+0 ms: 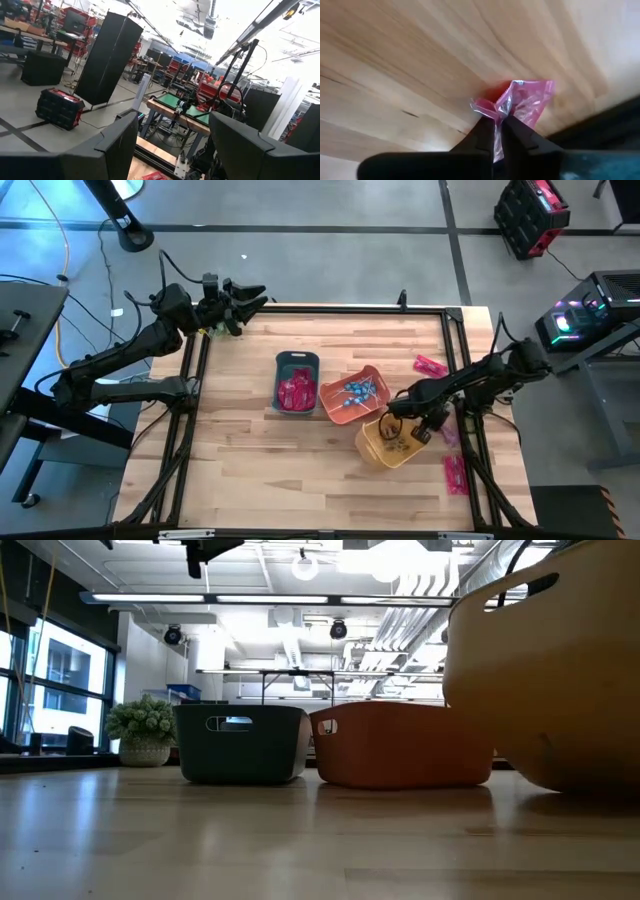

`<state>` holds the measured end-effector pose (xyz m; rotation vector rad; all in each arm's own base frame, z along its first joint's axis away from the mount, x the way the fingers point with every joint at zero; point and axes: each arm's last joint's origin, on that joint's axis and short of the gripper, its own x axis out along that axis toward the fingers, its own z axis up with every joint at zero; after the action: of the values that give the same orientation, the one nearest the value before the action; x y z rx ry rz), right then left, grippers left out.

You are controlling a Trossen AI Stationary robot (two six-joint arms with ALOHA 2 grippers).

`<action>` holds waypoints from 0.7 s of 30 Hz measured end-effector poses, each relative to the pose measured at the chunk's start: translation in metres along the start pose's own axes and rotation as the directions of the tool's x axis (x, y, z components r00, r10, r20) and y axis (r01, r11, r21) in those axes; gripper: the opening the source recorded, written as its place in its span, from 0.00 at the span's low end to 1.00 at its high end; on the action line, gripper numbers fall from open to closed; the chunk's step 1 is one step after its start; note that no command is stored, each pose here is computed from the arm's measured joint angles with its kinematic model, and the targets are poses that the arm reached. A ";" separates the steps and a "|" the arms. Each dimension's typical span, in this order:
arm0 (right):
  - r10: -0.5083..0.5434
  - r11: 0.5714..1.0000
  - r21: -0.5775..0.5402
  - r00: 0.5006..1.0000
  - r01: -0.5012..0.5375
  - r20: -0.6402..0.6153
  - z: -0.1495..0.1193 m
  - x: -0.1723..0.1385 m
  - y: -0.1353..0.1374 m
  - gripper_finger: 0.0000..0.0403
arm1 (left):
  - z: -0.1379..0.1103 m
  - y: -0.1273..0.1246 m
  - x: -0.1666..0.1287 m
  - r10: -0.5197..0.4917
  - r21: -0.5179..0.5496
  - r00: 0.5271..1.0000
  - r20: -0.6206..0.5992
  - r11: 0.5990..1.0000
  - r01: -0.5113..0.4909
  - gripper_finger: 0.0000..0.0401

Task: Sort candy
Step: Put the red candy pack into the blue bin

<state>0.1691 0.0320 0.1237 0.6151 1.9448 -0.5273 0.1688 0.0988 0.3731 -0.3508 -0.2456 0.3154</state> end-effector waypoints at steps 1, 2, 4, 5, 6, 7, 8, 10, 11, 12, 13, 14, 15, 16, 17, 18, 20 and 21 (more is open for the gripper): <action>-0.003 1.000 -0.009 1.000 0.003 0.014 0.001 -0.003 0.002 0.03 | 0.000 0.000 0.000 0.000 0.000 1.000 0.000 1.000 0.000 0.60; -0.002 1.000 -0.020 1.000 0.003 0.026 0.002 -0.008 0.004 0.02 | 0.000 0.000 0.000 0.000 0.002 1.000 0.001 1.000 0.000 0.60; -0.005 0.999 -0.040 0.999 0.006 0.034 0.002 -0.019 0.008 0.01 | 0.001 0.000 0.000 -0.003 0.021 1.000 0.008 1.000 0.002 0.60; -0.012 0.999 -0.041 0.999 0.013 0.030 0.001 -0.025 0.009 0.01 | 0.002 -0.001 0.000 -0.006 0.033 1.000 0.017 0.999 0.006 0.60; -0.018 0.999 -0.049 0.999 0.019 0.038 0.001 -0.032 0.011 0.01 | 0.003 -0.001 0.000 -0.012 0.044 0.999 0.030 0.999 0.011 0.60; -0.009 0.998 -0.061 0.999 0.012 0.046 0.001 -0.039 0.014 0.01 | 0.004 -0.002 0.000 -0.019 0.055 0.999 0.044 0.998 0.016 0.60; -0.002 0.997 -0.071 0.998 0.006 0.060 0.002 -0.046 0.016 0.00 | 0.006 -0.003 0.000 -0.026 0.067 0.998 0.060 0.998 0.022 0.60; -0.008 0.997 -0.075 0.996 0.014 0.084 0.001 -0.060 0.020 0.00 | 0.008 -0.004 -0.001 -0.034 0.091 0.996 0.082 0.995 0.026 0.60; -0.024 0.997 -0.073 0.995 0.031 0.096 0.000 -0.068 0.021 0.00 | 0.009 -0.004 -0.001 -0.037 0.100 0.995 0.093 0.995 0.028 0.60; -0.038 0.996 -0.070 0.992 0.046 0.116 0.000 -0.075 0.022 0.00 | 0.010 -0.004 -0.001 -0.040 0.103 0.994 0.102 0.994 0.030 0.60; -0.050 0.996 -0.065 0.989 0.059 0.140 0.000 -0.084 0.022 0.00 | 0.011 -0.004 -0.001 -0.041 0.105 0.993 0.109 0.994 0.030 0.60; -0.068 0.995 -0.057 0.985 0.078 0.161 -0.001 -0.092 0.022 0.00 | 0.012 -0.004 -0.001 -0.042 0.108 0.992 0.120 0.994 0.029 0.60; -0.093 0.994 -0.042 0.979 0.102 0.182 0.000 -0.101 0.020 0.00 | 0.013 -0.004 -0.002 -0.041 0.110 0.991 0.127 0.994 0.027 0.60; -0.115 0.992 -0.023 0.972 0.123 0.207 0.000 -0.110 0.017 0.00 | 0.013 -0.003 -0.002 -0.037 0.111 0.991 0.130 0.994 0.023 0.60; -0.132 0.991 0.000 0.961 0.136 0.242 0.002 -0.119 0.015 0.00 | 0.014 -0.003 -0.002 -0.035 0.113 0.990 0.136 0.993 0.019 0.60; -0.141 0.990 0.022 0.948 0.141 0.286 0.005 -0.128 0.014 0.00 | 0.015 -0.002 -0.002 -0.034 0.114 0.989 0.143 0.993 0.018 0.60; -0.131 0.991 0.045 0.909 0.123 0.396 0.013 -0.147 0.012 0.00 | 0.017 -0.002 -0.003 -0.035 0.120 0.986 0.163 0.993 0.015 0.60; -0.110 0.994 0.040 0.883 0.104 0.457 0.018 -0.155 0.012 0.00 | 0.018 -0.002 -0.003 -0.036 0.123 0.984 0.172 0.992 0.015 0.60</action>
<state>0.2481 0.0005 0.2552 0.3495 1.5282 -0.6885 0.1608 0.1016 0.3898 -0.1999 -0.4005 0.3341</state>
